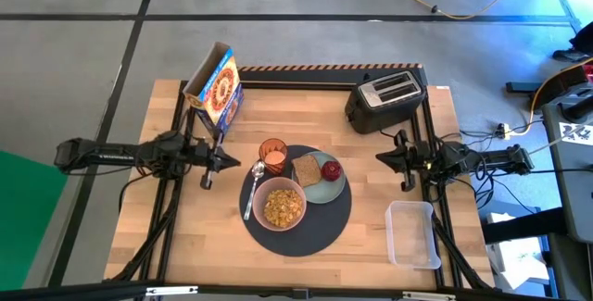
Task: Arrange a breakfast setting
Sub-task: Return to Home Position
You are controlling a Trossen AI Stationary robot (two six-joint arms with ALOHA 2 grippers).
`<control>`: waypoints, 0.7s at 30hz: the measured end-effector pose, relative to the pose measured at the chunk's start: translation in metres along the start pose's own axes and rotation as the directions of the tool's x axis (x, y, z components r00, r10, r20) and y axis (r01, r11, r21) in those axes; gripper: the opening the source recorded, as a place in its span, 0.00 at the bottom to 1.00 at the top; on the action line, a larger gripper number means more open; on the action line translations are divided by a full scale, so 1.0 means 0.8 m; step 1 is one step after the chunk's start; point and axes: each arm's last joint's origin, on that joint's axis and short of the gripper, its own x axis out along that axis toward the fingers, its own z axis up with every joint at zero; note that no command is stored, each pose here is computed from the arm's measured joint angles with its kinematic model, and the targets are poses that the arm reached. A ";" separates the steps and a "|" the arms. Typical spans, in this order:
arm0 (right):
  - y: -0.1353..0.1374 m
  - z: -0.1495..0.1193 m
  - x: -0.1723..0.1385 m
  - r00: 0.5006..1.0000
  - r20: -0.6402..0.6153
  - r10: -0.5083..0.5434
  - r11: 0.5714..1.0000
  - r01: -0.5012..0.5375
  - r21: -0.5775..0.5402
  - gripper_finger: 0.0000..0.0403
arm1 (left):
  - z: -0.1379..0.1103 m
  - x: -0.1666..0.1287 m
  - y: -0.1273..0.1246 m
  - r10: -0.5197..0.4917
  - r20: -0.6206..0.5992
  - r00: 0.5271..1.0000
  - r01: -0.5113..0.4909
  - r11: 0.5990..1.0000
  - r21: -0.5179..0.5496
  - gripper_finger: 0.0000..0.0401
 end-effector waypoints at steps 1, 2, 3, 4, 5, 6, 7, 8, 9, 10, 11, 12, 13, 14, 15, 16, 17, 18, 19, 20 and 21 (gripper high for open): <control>0.000 -0.001 0.000 1.000 -0.009 -0.001 1.000 0.001 -0.022 0.00 | -0.001 0.000 0.002 0.051 -0.006 0.999 -0.051 0.999 -0.009 0.00; 0.000 -0.002 0.000 1.000 -0.018 -0.002 0.999 0.001 -0.044 0.00 | 0.001 0.000 0.004 0.109 0.003 0.994 -0.108 0.993 -0.039 0.00; 0.000 -0.003 0.000 1.000 -0.022 -0.002 0.998 0.001 -0.062 0.00 | 0.005 -0.001 0.006 0.145 0.036 0.989 -0.142 0.987 -0.077 0.00; 0.000 -0.002 0.000 1.000 -0.018 -0.001 0.997 0.000 -0.076 0.00 | 0.010 -0.002 0.006 0.149 0.074 0.986 -0.142 0.985 -0.095 0.00; 0.000 -0.001 0.000 1.000 -0.012 0.006 0.996 -0.007 -0.088 0.00 | 0.016 -0.003 0.005 0.142 0.105 0.984 -0.133 0.987 -0.094 0.00; 0.001 -0.001 0.000 1.000 -0.010 0.018 0.994 -0.019 -0.104 0.00 | 0.022 -0.006 0.004 0.130 0.141 0.982 -0.119 0.989 -0.084 0.00; 0.001 -0.001 0.000 0.999 -0.014 0.035 0.992 -0.036 -0.119 0.00 | 0.028 -0.008 0.003 0.111 0.170 0.979 -0.101 0.993 -0.066 0.00; 0.002 -0.002 0.000 0.998 -0.018 0.052 0.990 -0.054 -0.133 0.00 | 0.032 -0.011 0.002 0.088 0.197 0.977 -0.080 0.996 -0.050 0.00; 0.002 -0.002 0.000 0.997 -0.022 0.071 0.988 -0.074 -0.134 0.00 | 0.033 -0.013 0.001 0.063 0.210 0.976 -0.055 0.998 -0.044 0.00; 0.003 -0.003 0.000 0.996 -0.028 0.086 0.987 -0.089 -0.134 0.00 | 0.033 -0.015 0.000 0.046 0.209 0.977 -0.036 0.998 -0.051 0.00; 0.003 -0.003 0.000 0.995 -0.032 0.093 0.986 -0.097 -0.134 0.00 | 0.032 -0.017 -0.001 0.043 0.196 0.980 -0.029 0.997 -0.073 0.00; 0.003 -0.004 0.000 0.995 -0.035 0.098 0.986 -0.102 -0.132 0.00 | 0.029 -0.019 -0.001 0.044 0.176 0.983 -0.026 0.994 -0.105 0.00; 0.003 -0.003 0.000 0.994 -0.035 0.102 0.986 -0.106 -0.127 0.00 | 0.026 -0.022 -0.002 0.042 0.161 0.986 -0.021 0.991 -0.129 0.00; 0.004 -0.003 0.000 0.994 -0.034 0.103 0.988 -0.106 -0.112 0.00 | 0.024 -0.025 -0.003 0.030 0.146 0.989 -0.010 0.991 -0.134 0.00; 0.003 -0.003 0.000 0.994 -0.034 0.103 0.990 -0.105 -0.099 0.00 | 0.022 -0.027 -0.004 0.011 0.136 0.991 0.007 0.991 -0.130 0.00; 0.003 -0.003 0.000 0.994 -0.035 0.102 0.991 -0.105 -0.085 0.00 | 0.020 -0.030 -0.006 -0.011 0.128 0.992 0.027 0.992 -0.122 0.00; 0.003 -0.004 0.000 0.994 -0.036 0.102 0.991 -0.105 -0.081 0.00 | 0.018 -0.031 -0.007 -0.037 0.115 0.993 0.049 0.993 -0.106 0.00; 0.003 -0.004 0.000 0.994 -0.036 0.102 0.991 -0.105 -0.080 0.00 | 0.019 -0.031 -0.008 -0.065 0.114 0.991 0.075 0.993 -0.091 0.00; 0.003 -0.004 0.000 0.994 -0.037 0.102 0.991 -0.105 -0.080 0.00 | 0.019 -0.031 -0.009 -0.089 0.111 0.990 0.098 0.992 -0.079 0.00; 0.003 -0.004 0.000 0.994 -0.038 0.102 0.991 -0.105 -0.080 0.00 | 0.019 -0.031 -0.009 -0.104 0.112 0.988 0.112 0.991 -0.070 0.00; 0.003 -0.004 0.000 0.994 -0.039 0.101 0.991 -0.104 -0.080 0.00 | 0.020 -0.031 -0.010 -0.112 0.120 0.986 0.120 0.991 -0.060 0.00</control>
